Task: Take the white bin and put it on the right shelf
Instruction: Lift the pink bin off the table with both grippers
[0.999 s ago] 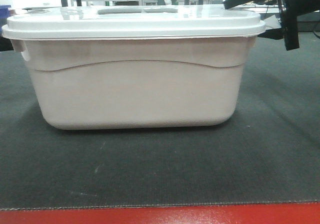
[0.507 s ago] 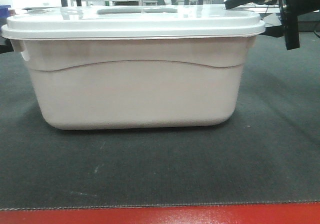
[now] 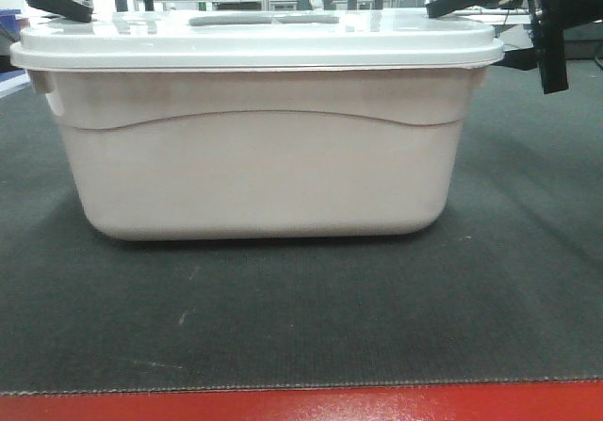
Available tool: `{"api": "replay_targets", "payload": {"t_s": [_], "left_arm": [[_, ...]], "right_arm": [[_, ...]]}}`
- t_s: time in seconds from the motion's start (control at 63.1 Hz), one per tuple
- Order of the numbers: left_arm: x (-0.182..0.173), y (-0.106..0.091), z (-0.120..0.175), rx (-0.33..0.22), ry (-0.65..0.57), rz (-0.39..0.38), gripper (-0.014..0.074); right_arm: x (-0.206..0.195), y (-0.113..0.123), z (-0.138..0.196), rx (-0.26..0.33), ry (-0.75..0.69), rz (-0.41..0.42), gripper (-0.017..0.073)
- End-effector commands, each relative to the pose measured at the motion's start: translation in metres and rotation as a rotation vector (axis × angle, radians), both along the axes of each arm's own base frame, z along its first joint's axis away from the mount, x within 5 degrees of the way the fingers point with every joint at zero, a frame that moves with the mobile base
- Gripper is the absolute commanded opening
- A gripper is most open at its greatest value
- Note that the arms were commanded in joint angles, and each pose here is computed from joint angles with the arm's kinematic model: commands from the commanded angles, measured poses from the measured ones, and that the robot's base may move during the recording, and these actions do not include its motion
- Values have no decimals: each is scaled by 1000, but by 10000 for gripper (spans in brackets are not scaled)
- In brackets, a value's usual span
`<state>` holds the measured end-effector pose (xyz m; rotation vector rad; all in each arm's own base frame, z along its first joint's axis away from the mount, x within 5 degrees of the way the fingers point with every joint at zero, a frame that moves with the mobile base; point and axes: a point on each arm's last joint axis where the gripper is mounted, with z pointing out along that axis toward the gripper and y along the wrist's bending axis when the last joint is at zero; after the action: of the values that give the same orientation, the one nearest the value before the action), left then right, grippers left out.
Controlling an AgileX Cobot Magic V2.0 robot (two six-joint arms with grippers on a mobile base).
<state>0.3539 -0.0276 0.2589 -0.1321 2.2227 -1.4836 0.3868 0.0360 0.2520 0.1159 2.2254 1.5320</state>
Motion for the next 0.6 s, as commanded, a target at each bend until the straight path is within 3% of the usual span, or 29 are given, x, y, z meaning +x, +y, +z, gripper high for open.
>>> {"api": "replay_targets", "payload": {"t_s": [0.0, 0.238, 0.396, 0.587], "left_arm": [[-13, -11, 37, -142, -93, -116, 23], [-10, -11, 42, -196, -106, -87, -85], [-9, -11, 46, -236, -116, -66, -103], [-7, -10, 50, -282, -127, -41, -103]], "right_arm": [[-13, 7, 40, 135, -102, 112, 370], [-14, 8, 51, 178, -130, 95, 327], [-18, 8, 66, 196, -172, 87, 201], [-26, 9, 88, 249, -231, 65, 172]]}}
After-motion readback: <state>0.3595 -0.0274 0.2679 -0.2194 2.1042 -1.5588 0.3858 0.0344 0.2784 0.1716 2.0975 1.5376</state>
